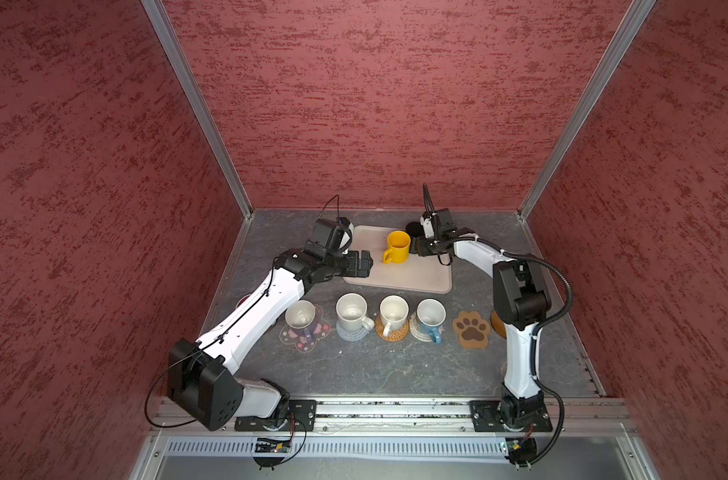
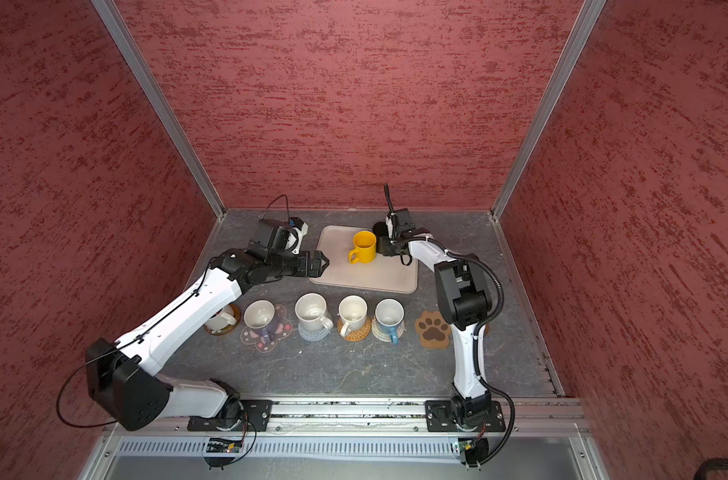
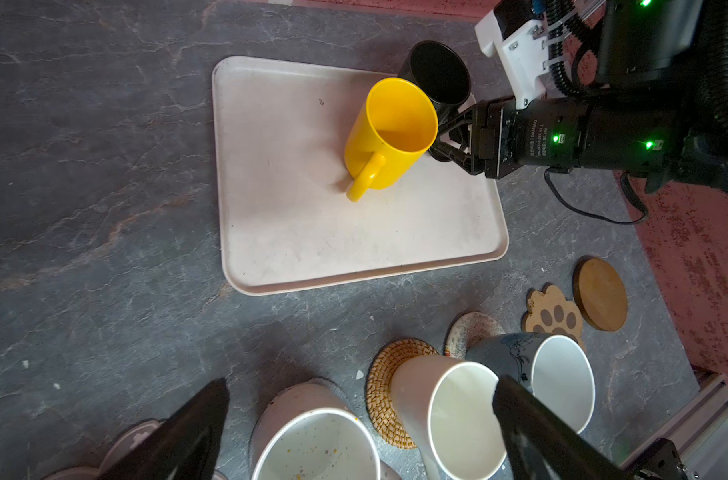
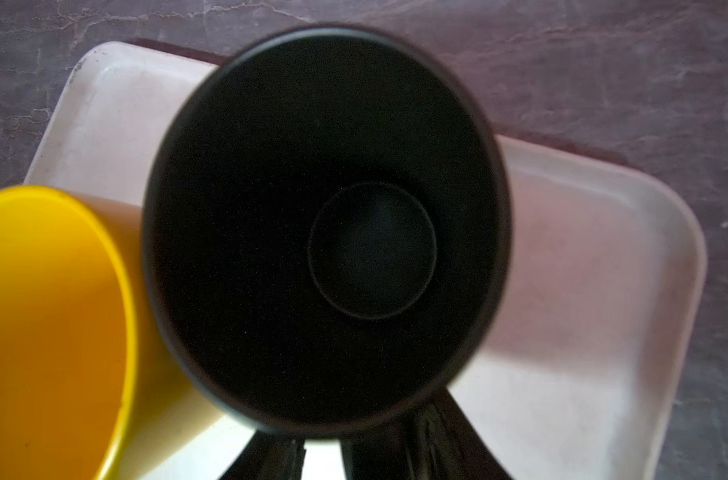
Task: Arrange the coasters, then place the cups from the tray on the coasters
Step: 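Lower the right gripper onto the black mug while the left hovers by the yellow mug, then close the right gripper on the black mug's rim and lift it, then carry the black mug off the tray toward the round wooden coaster, then lower the black mug onto the coaster beside the blue flower mug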
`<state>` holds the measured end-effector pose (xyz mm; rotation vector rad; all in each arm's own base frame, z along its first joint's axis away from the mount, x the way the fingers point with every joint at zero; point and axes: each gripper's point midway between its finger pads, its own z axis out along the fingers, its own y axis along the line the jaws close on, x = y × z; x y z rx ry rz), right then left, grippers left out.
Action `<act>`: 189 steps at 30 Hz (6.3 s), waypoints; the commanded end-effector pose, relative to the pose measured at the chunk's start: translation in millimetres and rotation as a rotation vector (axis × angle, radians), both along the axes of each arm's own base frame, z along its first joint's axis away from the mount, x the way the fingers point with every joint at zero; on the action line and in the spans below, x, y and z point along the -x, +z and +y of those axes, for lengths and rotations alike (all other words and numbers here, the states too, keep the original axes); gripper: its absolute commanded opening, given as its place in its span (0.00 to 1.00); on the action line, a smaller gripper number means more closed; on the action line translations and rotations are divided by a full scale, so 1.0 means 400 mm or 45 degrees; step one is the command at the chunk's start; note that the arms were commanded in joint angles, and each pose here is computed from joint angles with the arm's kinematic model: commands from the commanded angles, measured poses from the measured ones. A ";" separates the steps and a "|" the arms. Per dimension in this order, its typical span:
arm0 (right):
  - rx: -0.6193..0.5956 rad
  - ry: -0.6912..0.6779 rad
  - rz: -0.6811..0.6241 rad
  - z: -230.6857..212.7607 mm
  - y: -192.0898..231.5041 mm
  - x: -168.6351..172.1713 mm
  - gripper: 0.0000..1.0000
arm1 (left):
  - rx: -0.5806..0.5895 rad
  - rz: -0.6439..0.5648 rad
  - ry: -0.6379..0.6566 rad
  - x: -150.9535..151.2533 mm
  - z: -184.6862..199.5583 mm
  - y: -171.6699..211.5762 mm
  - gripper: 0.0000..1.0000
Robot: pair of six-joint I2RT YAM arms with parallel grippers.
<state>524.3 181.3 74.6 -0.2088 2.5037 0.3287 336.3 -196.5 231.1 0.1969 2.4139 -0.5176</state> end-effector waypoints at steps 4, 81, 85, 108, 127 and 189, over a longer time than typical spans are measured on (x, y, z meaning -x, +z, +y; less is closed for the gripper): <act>0.084 0.022 0.025 0.000 -0.021 -0.021 0.40 | -0.028 -0.032 0.002 0.003 0.025 0.006 1.00; 0.071 -0.391 -0.127 -0.228 0.214 0.441 0.00 | 0.057 0.056 -0.075 -0.040 -0.177 -0.105 1.00; 0.058 -0.410 -0.101 -0.242 0.203 0.488 0.00 | 0.066 0.059 -0.084 -0.052 -0.198 -0.118 1.00; -0.006 -0.598 -0.045 -0.304 0.182 0.645 0.00 | 0.049 0.048 -0.065 -0.131 -0.224 -0.152 1.00; 0.026 -0.692 0.015 -0.263 0.109 0.772 0.00 | 0.074 0.066 -0.038 -0.127 -0.190 -0.185 1.00; 0.026 -0.730 0.091 -0.260 -0.031 0.826 0.33 | 0.086 0.098 -0.027 -0.133 -0.186 -0.210 1.00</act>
